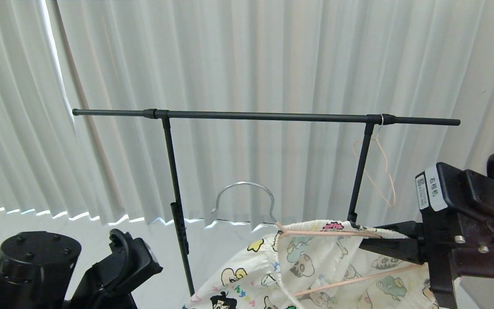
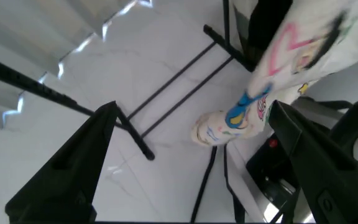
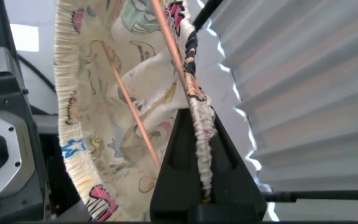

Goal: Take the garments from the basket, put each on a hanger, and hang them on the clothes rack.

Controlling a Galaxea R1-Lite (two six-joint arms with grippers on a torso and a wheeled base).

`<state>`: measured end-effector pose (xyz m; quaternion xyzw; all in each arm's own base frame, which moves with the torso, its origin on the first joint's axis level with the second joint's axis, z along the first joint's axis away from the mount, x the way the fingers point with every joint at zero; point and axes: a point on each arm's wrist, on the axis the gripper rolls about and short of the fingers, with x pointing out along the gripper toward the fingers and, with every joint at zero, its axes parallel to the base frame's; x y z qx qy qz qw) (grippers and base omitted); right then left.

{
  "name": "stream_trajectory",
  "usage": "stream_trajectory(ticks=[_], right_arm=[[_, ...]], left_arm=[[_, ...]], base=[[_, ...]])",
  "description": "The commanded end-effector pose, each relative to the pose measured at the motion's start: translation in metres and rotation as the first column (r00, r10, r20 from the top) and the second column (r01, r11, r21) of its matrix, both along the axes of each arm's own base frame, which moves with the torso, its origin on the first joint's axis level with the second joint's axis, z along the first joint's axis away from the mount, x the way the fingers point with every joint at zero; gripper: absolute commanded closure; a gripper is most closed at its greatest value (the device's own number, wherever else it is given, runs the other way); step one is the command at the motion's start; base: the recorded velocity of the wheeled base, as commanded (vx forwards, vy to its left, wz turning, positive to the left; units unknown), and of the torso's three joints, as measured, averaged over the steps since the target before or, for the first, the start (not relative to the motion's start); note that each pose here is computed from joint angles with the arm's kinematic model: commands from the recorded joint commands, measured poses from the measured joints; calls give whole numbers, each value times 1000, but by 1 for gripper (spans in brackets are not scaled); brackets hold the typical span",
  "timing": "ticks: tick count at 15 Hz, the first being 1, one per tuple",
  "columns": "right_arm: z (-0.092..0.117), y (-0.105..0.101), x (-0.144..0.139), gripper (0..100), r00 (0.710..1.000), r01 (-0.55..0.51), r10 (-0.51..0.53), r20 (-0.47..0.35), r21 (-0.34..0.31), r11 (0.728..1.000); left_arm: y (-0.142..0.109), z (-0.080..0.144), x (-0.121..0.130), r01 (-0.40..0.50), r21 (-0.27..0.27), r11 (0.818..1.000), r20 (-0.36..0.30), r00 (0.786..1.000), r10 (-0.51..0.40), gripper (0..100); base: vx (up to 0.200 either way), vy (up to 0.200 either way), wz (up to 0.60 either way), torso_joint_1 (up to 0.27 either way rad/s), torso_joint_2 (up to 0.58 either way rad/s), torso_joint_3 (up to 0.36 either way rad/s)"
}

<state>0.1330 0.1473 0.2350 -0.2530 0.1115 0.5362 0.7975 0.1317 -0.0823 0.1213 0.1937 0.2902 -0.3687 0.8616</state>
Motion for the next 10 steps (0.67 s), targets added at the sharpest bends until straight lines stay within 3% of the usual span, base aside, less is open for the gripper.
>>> stream_trajectory(ticks=[1,7,10], right_arm=[[4,0,-1,100,1000,-6,6,20,23,1000],[12,3,0,100,999,0,-5,50,96,995],[13,3,0,100,998,0,-5,55,101,995]], left_arm=[[1,-15,18,-58,37,998,-65,996,60,0],[6,-21,21,-94,18,995,-61,994,95,0],[5,-18,25,-156,-57,986,-62,986,152,0]], base=[[0,0,0,0,0,0],[0,0,0,0,0,0],[0,0,0,0,0,0]])
